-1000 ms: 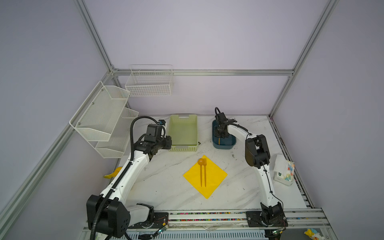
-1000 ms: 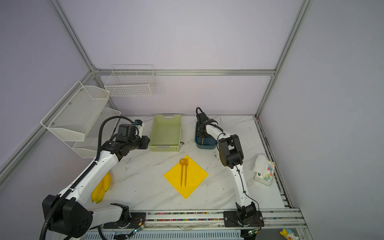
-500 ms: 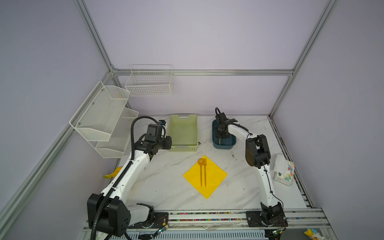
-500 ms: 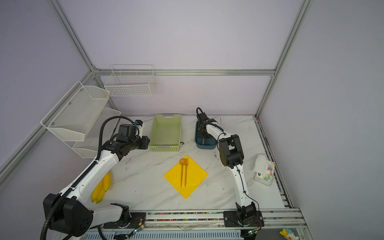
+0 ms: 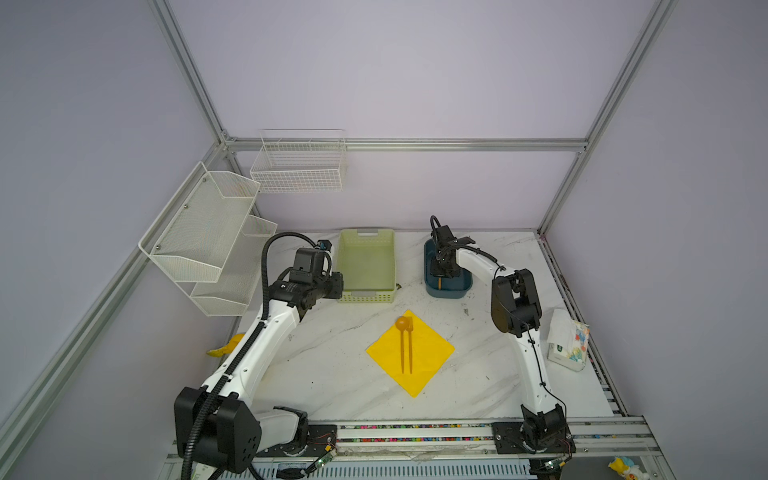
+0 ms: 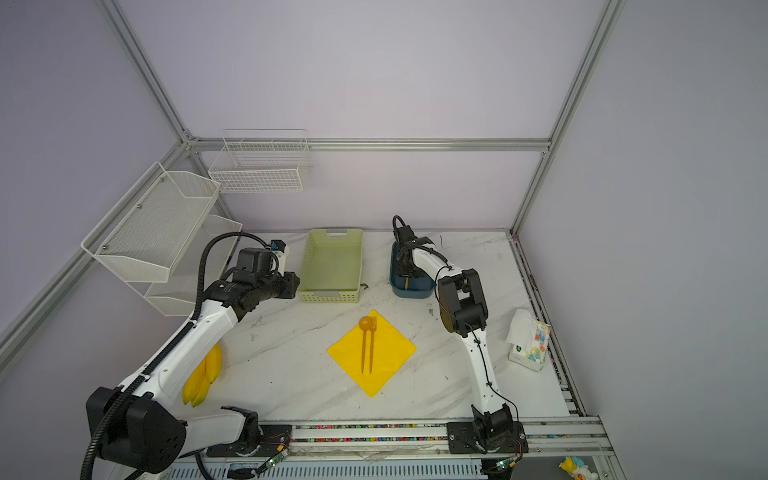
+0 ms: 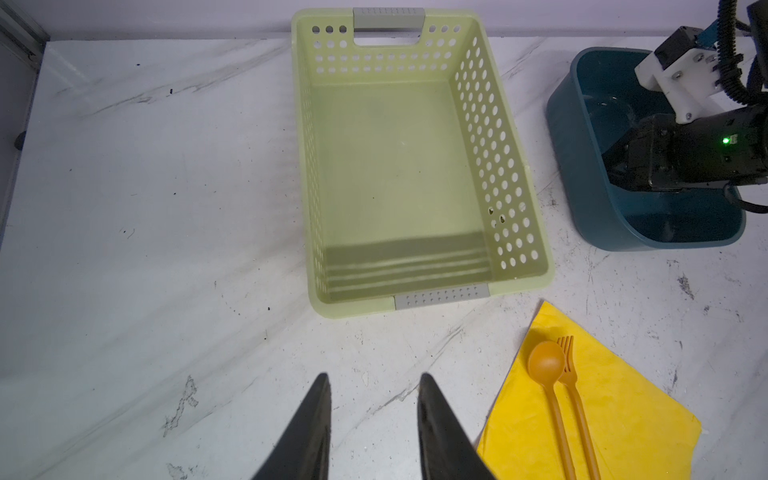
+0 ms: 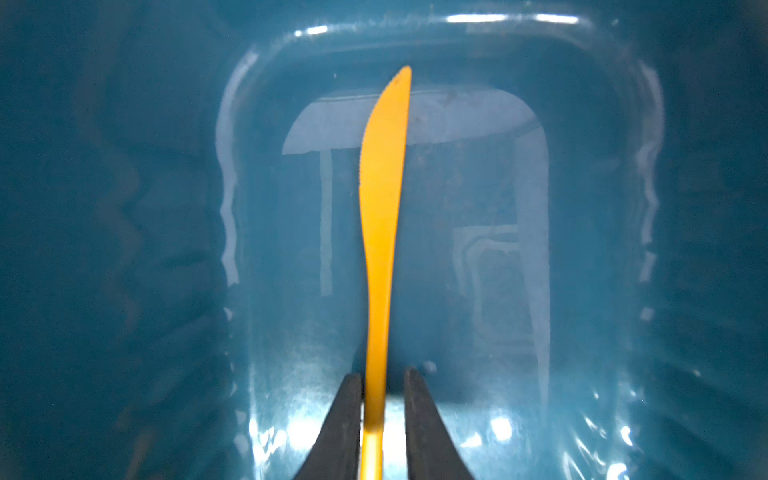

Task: Place the utensils on the paper napkin and roll it up
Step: 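Lower the right gripper into the tub and grasp the yellow knife handle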

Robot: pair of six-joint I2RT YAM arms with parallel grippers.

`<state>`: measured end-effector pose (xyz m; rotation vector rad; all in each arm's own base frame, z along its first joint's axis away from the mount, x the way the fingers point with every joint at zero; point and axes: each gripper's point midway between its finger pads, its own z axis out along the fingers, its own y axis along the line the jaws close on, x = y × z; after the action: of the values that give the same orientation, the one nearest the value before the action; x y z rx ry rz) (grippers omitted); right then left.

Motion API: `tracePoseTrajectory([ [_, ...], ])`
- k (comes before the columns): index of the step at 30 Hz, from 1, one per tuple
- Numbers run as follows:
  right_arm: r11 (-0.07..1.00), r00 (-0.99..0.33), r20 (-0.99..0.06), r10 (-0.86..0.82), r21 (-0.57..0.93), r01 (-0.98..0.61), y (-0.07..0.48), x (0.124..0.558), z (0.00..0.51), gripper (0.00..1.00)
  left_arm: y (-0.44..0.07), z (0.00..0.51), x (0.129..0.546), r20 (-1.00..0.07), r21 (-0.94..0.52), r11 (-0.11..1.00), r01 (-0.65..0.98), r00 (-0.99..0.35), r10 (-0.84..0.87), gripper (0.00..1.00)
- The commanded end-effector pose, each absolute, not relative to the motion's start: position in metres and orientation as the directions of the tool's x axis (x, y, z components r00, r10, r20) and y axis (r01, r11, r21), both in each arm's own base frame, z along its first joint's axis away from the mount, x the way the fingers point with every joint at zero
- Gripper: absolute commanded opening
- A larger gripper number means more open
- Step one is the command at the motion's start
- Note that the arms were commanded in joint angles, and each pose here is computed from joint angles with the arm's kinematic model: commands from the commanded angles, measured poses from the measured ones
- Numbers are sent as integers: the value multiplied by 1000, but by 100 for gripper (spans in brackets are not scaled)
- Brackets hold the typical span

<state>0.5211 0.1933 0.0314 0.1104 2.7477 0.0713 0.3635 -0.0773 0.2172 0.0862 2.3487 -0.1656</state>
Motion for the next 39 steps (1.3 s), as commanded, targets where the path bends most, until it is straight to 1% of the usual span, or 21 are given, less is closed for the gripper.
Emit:
tracePoseTrajectory([
  [1,995,-956,-280,89,-16,97,175,499,10,23,-77,211,363,-703,-74,989,126,-710,38,35],
  [8,993,-969,-233,79,-64,96,168,491,-9,22,-78,212,363,-704,-79,989,128,-710,36,35],
  [16,994,-976,-205,68,-66,83,170,489,-28,21,-78,211,363,-703,-80,988,129,-711,36,35],
  [23,995,-975,-210,68,-59,82,172,491,-29,16,-78,212,364,-704,-80,988,129,-709,36,35],
  [29,995,-975,-211,71,-54,85,173,491,-28,9,-77,212,363,-704,-78,989,126,-710,35,35],
  [33,995,-965,-252,76,-42,90,173,498,-13,2,-77,212,363,-704,-78,989,125,-709,34,34],
  [39,995,-935,-342,97,27,94,182,512,32,0,-76,213,363,-707,-74,990,123,-707,35,35],
])
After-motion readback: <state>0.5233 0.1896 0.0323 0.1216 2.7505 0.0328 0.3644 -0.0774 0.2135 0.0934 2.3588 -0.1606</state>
